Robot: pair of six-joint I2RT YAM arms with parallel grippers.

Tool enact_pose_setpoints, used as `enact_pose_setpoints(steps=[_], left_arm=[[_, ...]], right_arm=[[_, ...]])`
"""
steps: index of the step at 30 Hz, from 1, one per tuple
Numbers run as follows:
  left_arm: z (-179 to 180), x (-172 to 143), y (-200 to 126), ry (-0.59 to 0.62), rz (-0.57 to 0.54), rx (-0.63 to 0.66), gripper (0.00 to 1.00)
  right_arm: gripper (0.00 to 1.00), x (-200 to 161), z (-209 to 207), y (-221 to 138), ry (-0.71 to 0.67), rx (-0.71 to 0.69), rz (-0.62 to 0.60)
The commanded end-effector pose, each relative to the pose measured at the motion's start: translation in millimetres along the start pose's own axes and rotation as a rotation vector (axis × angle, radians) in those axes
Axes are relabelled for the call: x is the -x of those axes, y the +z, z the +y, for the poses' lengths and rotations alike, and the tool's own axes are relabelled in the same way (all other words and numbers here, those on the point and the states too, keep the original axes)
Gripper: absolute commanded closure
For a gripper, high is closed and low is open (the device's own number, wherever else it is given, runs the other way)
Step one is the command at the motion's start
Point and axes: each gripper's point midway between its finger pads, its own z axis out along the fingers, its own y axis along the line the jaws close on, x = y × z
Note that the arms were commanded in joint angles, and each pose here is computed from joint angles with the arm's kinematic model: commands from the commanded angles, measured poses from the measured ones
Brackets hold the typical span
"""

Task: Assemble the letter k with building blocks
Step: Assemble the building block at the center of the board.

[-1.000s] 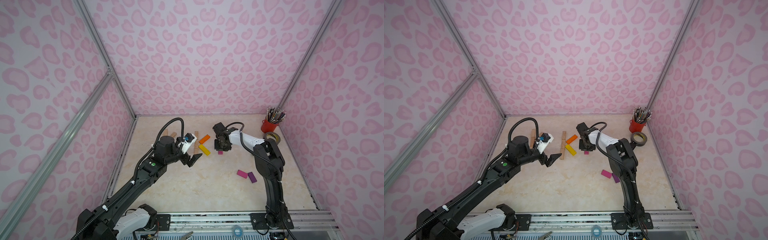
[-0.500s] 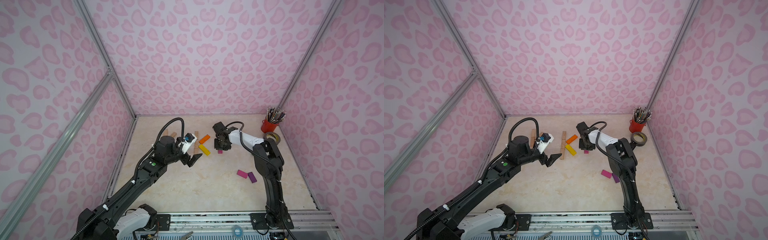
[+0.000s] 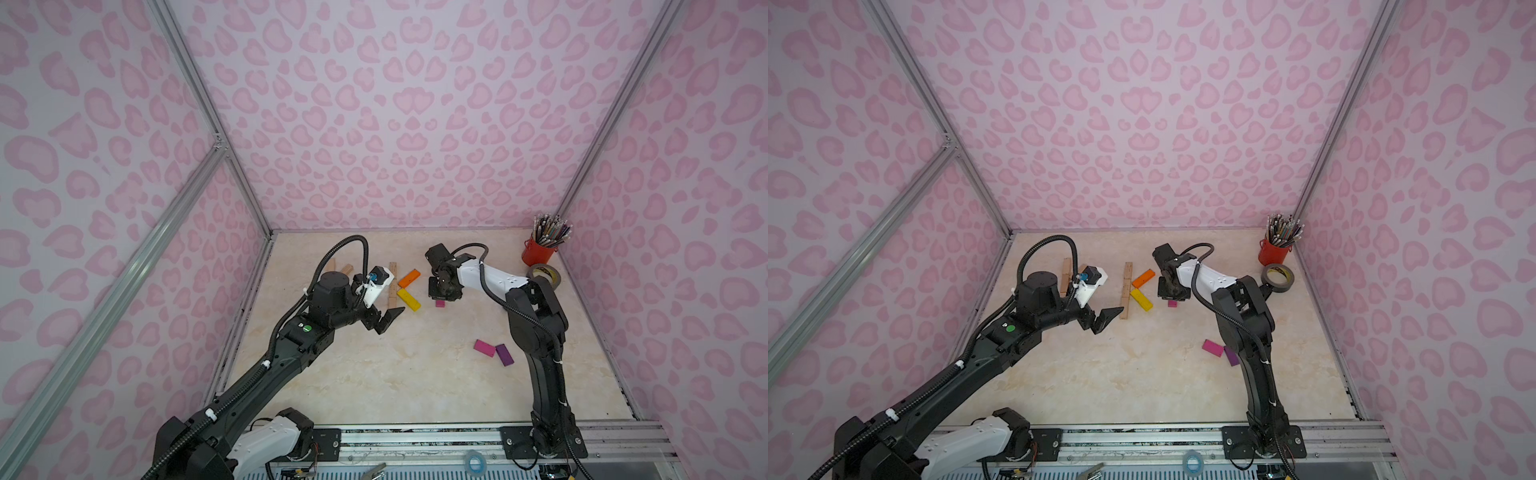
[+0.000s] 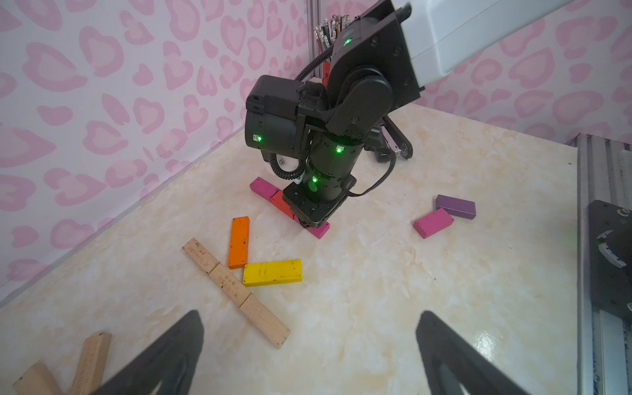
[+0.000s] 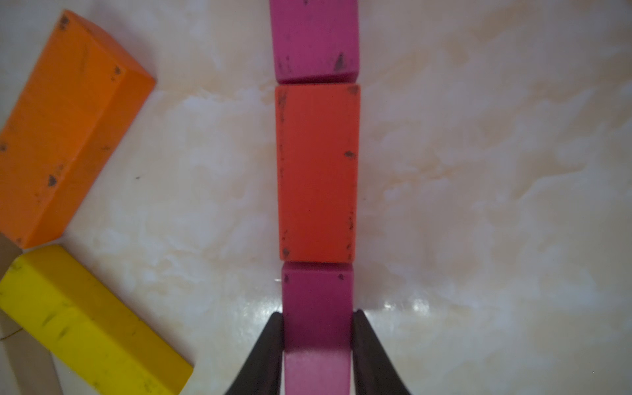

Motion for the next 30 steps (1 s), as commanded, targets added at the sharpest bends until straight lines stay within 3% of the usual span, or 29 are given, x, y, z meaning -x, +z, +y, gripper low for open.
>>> enact_pose_setpoints(steps=[1, 20, 30], left_arm=[[0, 7, -1, 0.014, -0.024, -0.003, 0.01], [0, 5, 0, 0.011, -0.018, -0.003, 0.01], [0, 5, 0, 0.013, -0.017, -0.004, 0.01]], right_arm=[[0.67, -2, -5, 5, 0.006, -0.025, 0.008], [0.64, 2, 0, 3, -0.004, 0.0, 0.007], [0.53, 9, 2, -24, -0.009, 0.028, -0.039]])
